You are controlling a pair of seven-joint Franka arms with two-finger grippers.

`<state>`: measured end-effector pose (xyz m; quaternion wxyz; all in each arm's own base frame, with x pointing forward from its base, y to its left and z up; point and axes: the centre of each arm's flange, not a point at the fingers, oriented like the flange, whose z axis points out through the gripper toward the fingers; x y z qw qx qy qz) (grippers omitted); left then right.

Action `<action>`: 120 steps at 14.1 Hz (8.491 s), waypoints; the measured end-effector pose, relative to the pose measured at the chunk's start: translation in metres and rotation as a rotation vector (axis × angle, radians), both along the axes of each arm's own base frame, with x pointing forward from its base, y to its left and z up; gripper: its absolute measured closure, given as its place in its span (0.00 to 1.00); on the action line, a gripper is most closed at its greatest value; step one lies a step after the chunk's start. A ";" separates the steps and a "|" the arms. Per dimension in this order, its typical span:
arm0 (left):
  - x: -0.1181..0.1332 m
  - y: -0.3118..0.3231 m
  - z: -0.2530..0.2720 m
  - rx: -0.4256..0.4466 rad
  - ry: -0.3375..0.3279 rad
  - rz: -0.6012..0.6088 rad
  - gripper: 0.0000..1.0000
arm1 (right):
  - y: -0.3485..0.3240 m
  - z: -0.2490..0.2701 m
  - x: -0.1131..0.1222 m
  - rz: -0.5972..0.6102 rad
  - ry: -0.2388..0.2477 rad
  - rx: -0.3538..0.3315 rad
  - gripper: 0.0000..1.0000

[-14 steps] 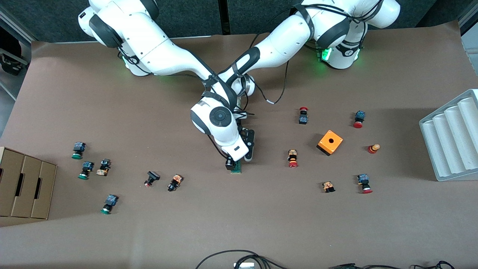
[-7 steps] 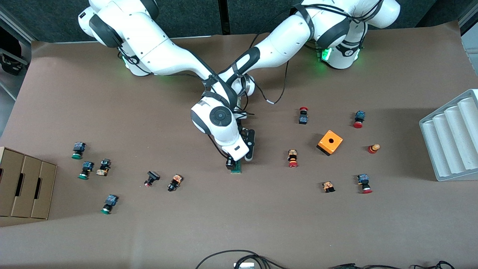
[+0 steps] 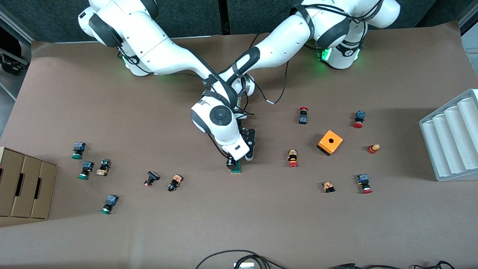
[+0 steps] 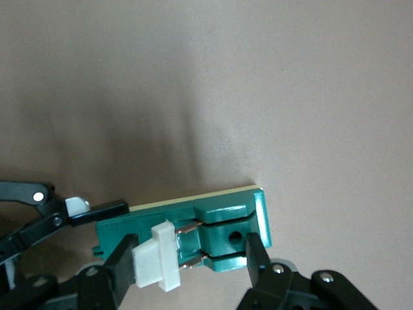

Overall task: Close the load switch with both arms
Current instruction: 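Close the right gripper on the white lever of the switch, then push the white lever down into the switch with the right gripper, then open the right gripper and lift it off the lever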

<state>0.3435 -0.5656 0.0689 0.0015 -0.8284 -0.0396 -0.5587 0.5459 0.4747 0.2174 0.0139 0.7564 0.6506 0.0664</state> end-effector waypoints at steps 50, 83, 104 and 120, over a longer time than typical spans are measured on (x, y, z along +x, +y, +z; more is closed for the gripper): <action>0.000 0.000 0.000 -0.001 0.000 0.000 0.51 | 0.005 0.037 0.016 -0.068 -0.067 0.054 0.74; 0.000 0.000 0.000 -0.001 0.000 0.000 0.51 | 0.000 0.029 0.021 -0.079 -0.066 0.043 0.73; 0.000 0.000 0.000 -0.001 0.000 0.000 0.51 | -0.006 0.018 0.032 -0.090 -0.093 0.054 0.73; 0.000 0.000 0.000 -0.001 0.000 0.000 0.51 | -0.006 0.012 0.037 -0.092 -0.103 0.060 0.73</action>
